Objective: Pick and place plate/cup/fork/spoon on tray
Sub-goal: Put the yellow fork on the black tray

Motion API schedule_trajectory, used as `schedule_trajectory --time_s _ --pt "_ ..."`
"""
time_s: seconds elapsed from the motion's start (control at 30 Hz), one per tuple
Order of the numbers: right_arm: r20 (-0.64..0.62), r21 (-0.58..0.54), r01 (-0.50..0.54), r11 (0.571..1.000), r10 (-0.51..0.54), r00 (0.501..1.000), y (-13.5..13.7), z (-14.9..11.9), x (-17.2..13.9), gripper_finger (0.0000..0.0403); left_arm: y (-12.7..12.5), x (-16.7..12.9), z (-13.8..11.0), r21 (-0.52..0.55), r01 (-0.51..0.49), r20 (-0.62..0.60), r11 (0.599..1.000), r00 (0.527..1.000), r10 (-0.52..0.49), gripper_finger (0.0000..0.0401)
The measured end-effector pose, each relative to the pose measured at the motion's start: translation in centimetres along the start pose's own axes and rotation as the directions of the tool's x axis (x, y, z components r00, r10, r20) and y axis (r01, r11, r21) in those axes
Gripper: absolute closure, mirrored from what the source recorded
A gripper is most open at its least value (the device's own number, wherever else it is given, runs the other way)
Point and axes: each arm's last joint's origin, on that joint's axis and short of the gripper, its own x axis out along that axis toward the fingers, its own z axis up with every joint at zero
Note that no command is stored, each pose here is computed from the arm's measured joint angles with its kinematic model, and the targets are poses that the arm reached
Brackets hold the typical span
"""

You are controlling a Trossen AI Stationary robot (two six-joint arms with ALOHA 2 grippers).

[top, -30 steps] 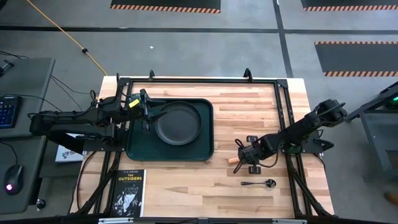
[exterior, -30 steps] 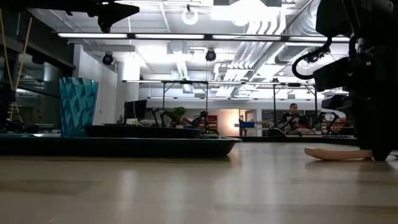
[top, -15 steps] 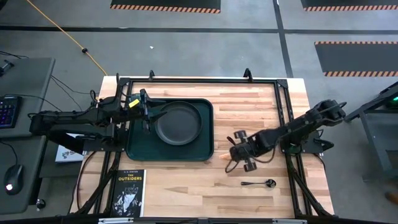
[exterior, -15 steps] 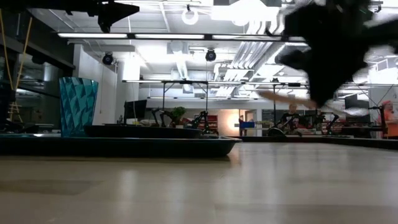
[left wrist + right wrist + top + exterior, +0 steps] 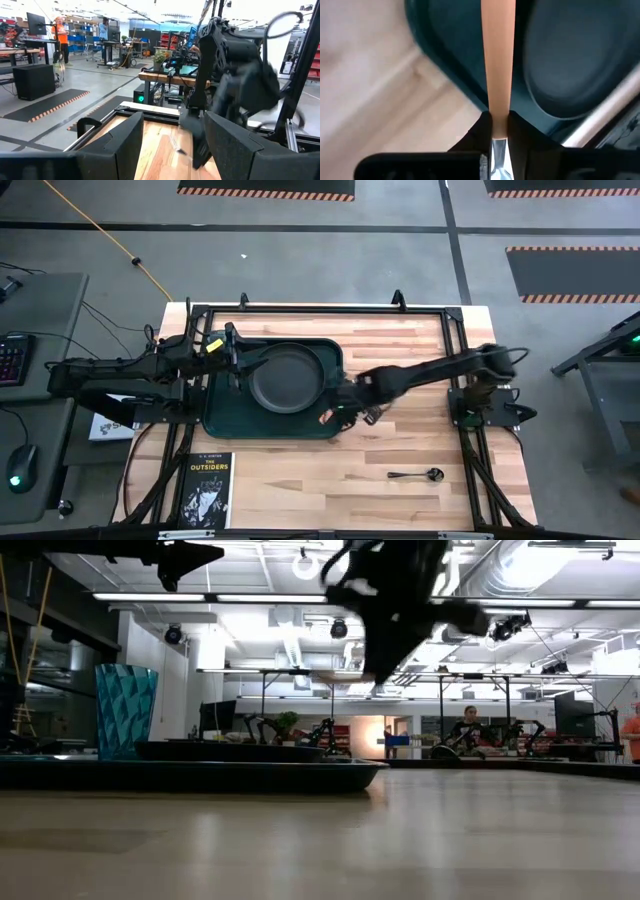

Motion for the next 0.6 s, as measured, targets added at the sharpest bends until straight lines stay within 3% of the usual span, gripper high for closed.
schedule_trajectory --time_s 0.2,0.6 --pt "-0.186 -0.239 -0.117 0.964 0.072 0.980 -1.4 1.4 4.1 0.0385 0.0 0.0 -0.1 -0.007 0.000 -0.005 1.000 1.000 0.000 0.0200" --pt "-0.258 -0.390 -0.171 0.905 0.071 0.964 -3.2 0.9 7.0 0.0386 0.0 0.0 -0.1 -0.007 -0.001 -0.010 1.000 1.000 0.001 0.0200"
